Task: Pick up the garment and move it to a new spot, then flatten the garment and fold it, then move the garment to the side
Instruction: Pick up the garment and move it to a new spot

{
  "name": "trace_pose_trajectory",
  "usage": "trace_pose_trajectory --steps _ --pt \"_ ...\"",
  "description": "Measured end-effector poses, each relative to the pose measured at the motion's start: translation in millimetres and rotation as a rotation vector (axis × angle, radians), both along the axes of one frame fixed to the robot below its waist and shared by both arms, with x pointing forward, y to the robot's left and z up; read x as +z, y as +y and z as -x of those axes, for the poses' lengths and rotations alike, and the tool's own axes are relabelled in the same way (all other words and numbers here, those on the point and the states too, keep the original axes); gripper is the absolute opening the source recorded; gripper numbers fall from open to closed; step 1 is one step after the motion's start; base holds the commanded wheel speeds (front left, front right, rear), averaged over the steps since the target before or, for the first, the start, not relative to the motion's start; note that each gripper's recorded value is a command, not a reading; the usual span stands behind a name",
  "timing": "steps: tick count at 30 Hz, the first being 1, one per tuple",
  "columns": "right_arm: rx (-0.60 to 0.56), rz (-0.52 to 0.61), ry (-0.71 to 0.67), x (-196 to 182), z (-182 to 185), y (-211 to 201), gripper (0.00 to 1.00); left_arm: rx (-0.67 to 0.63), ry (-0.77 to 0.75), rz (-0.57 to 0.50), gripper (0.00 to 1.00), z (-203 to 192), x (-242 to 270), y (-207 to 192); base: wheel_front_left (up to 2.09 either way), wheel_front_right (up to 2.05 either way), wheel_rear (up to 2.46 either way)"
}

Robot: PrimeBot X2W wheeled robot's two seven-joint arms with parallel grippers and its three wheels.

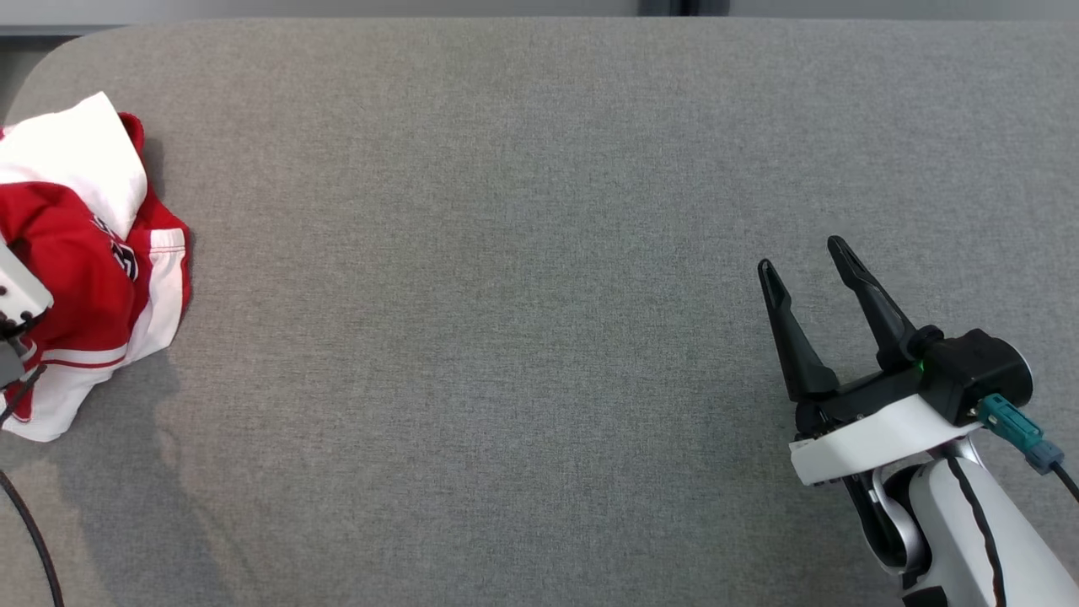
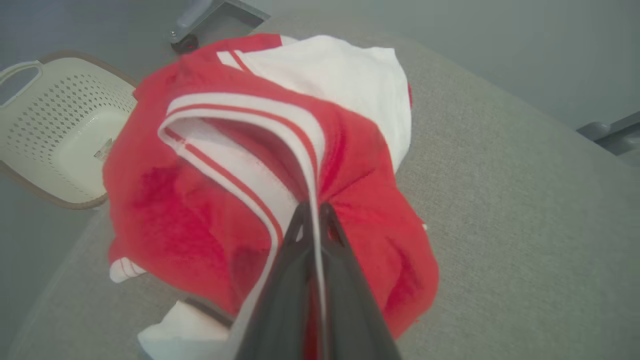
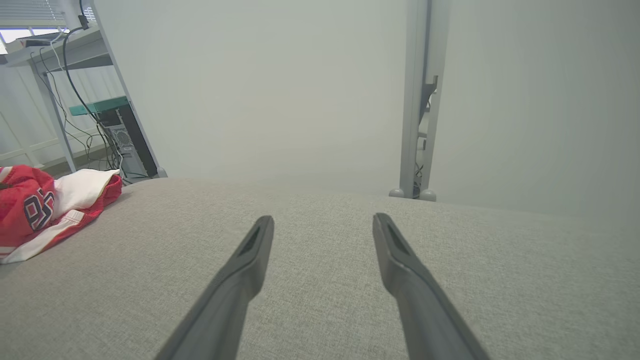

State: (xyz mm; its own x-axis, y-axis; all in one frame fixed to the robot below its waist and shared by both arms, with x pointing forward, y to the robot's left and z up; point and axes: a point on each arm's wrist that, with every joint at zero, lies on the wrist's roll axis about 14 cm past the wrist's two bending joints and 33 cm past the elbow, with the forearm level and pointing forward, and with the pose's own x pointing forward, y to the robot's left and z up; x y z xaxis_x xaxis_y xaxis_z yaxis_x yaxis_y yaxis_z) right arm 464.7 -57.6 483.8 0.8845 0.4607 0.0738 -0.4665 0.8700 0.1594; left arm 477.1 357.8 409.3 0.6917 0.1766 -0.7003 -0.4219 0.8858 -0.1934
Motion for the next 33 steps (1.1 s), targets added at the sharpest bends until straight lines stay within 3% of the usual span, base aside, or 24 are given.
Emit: trace_pose_trajectory --steps 11,17,21,27,33 --pt "-0.024 -0.029 -0.052 32 24 -4 1.0 -0.176 -0.23 -0.136 0.0 -27 94 -27 0.0 0.0 0.0" --pt "-0.048 -0.042 -0.076 46 43 -10 1.0 -0.31 -0.359 -0.21 0.0 -34 150 -61 0.0 0.0 0.0" --pt "-0.07 -0.049 -0.101 58 53 -17 1.0 -0.439 -0.432 -0.28 0.0 -36 182 -96 0.0 0.0 0.0" --pt "-0.116 -0.051 -0.128 68 66 -33 1.0 -0.622 -0.51 -0.302 0.0 -36 204 -163 0.0 0.0 0.0" --pt "-0.219 -0.052 -0.15 75 85 -69 1.0 -0.882 -0.633 -0.282 0.0 -27 234 -268 0.0 0.0 0.0"
